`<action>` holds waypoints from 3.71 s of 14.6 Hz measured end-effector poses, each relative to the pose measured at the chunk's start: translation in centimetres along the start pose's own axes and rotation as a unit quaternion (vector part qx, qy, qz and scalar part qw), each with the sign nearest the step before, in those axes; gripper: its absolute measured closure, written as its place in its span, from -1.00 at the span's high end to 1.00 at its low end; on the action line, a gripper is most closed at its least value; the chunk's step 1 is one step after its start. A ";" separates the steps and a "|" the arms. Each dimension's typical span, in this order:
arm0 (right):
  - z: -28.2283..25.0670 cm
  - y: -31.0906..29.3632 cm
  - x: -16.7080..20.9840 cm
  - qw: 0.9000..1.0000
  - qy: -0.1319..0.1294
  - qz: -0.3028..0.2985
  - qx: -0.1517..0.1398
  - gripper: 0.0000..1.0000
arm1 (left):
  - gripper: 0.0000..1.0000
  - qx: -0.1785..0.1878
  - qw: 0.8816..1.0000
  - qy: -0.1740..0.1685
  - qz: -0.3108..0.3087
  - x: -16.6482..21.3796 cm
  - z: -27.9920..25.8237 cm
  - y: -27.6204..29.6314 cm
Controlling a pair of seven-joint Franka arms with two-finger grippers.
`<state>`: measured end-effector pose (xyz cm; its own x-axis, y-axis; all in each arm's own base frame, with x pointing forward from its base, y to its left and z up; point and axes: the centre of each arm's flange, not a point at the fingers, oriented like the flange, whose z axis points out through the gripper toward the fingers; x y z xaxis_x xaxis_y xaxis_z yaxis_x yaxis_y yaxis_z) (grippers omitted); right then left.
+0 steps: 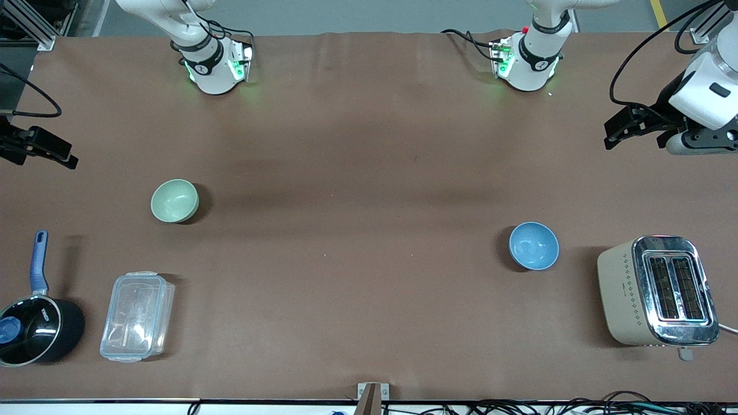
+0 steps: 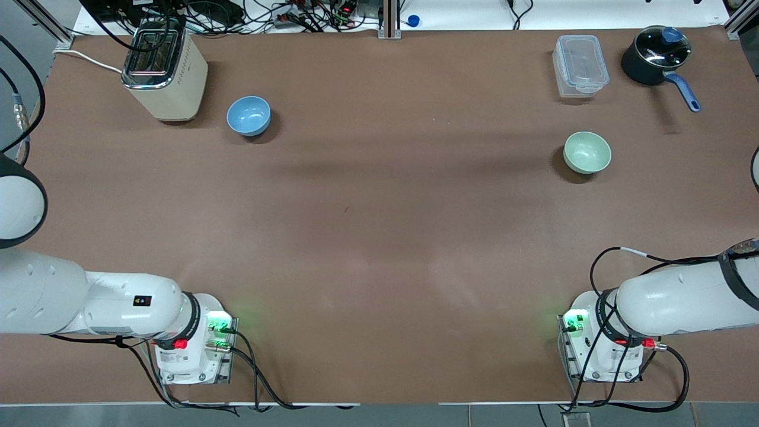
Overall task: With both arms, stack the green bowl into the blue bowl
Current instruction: 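Reach both grippers to the bowls, right to green, left to blue, then close both grippers on the bowl rims, right on green, left on blue, then place the blue bowl with the left gripper while the right gripper carries green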
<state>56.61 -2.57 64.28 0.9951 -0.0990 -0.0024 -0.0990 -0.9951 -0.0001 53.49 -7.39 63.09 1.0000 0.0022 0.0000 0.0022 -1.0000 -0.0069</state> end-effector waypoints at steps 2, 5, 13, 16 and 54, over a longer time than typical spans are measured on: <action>0.0 0.0 0.0 1.000 0.000 0.000 0.000 1.00 | 1.00 -0.001 1.000 0.002 0.000 0.3 -0.1 0.0; 0.0 0.0 0.0 1.000 0.000 0.000 0.000 1.00 | 1.00 0.000 1.000 -0.008 -0.002 1.1 0.9 -0.2; 2.7 0.2 1.3 0.998 -0.023 -0.057 -0.003 1.00 | 1.00 -0.008 0.999 -0.045 -0.030 8.6 24.7 -2.7; 8.0 2.7 2.9 0.996 -0.047 -0.080 -0.005 1.00 | 1.00 -0.004 0.999 -0.020 -0.028 8.8 32.6 -3.2; 24.7 3.5 -1.0 0.987 -0.076 -0.114 0.084 -0.83 | -0.76 -0.055 0.991 -0.070 -0.104 -3.3 39.3 44.2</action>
<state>55.18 -5.90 39.54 0.9810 0.1411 -0.1334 0.1153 -0.9761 -0.1844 50.25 -51.29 23.48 0.9679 0.2025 -0.1486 0.2169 -0.9723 0.0875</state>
